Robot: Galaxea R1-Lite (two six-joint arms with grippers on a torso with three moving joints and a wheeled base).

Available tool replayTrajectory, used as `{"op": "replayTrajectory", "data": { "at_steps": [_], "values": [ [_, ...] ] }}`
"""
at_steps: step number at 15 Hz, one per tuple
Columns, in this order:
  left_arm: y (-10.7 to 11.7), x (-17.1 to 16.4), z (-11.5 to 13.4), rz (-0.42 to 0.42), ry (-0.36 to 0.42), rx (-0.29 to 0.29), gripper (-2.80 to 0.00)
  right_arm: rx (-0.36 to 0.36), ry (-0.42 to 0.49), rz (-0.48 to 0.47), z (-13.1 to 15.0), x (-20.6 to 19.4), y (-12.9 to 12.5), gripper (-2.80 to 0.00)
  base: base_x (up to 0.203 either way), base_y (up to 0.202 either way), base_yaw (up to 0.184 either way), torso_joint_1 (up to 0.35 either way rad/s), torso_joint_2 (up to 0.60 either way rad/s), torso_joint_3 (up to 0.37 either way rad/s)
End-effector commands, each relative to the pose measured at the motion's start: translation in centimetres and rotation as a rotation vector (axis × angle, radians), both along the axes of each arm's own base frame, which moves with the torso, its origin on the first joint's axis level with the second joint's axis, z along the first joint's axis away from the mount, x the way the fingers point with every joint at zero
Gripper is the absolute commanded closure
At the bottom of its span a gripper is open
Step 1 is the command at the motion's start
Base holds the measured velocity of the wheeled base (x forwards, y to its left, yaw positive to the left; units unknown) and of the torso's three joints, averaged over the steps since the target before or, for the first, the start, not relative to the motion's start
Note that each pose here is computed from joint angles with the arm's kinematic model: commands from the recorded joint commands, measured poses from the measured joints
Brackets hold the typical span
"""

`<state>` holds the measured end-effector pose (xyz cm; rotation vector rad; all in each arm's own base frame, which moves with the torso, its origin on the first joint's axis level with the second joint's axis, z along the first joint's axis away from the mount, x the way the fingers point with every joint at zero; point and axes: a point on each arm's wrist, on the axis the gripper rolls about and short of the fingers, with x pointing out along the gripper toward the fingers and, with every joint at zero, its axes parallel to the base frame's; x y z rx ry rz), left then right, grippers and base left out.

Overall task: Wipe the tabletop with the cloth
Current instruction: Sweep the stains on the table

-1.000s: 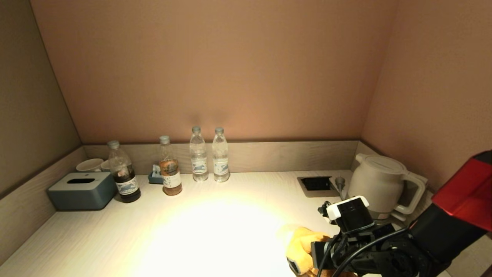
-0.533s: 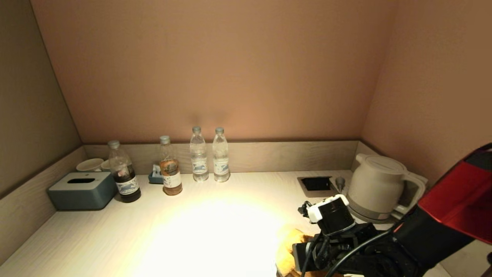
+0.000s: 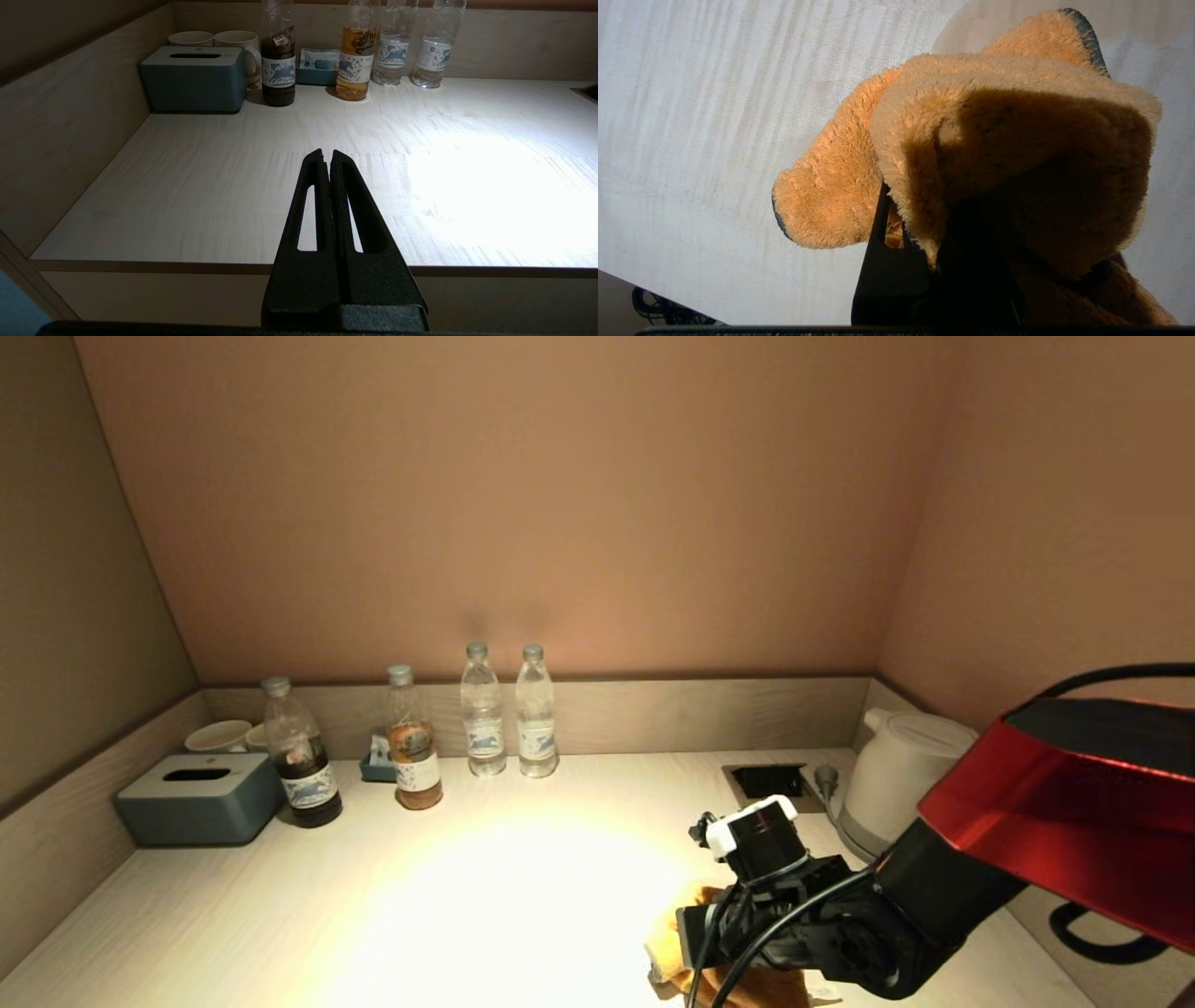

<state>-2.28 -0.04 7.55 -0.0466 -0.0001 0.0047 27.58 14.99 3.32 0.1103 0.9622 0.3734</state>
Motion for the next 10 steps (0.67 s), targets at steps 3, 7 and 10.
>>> {"op": "replayTrajectory", "data": {
  "at_steps": [3, 7, 10],
  "values": [
    [0.0, 0.0, 0.0, 0.000, 0.002, -0.001, 0.00, -0.005, -0.009, 0.016, -0.8, 1.4, 0.9, 0.00, 0.000, 0.000, 0.000, 0.000, 0.00, 0.000],
    [0.0, 0.0, 0.0, 0.000, 0.002, -0.001, 0.00, 0.001, -0.021, 0.019, -1.3, 2.5, 1.7, 0.00, 0.000, 0.000, 0.000, 0.000, 0.00, 0.000],
    [0.0, 0.0, 0.0, 0.000, 0.002, -0.001, 0.00, 0.008, -0.035, 0.016, -1.3, 3.6, 2.1, 0.00, 0.000, 0.000, 0.000, 0.000, 0.00, 0.000]
  ]
}}
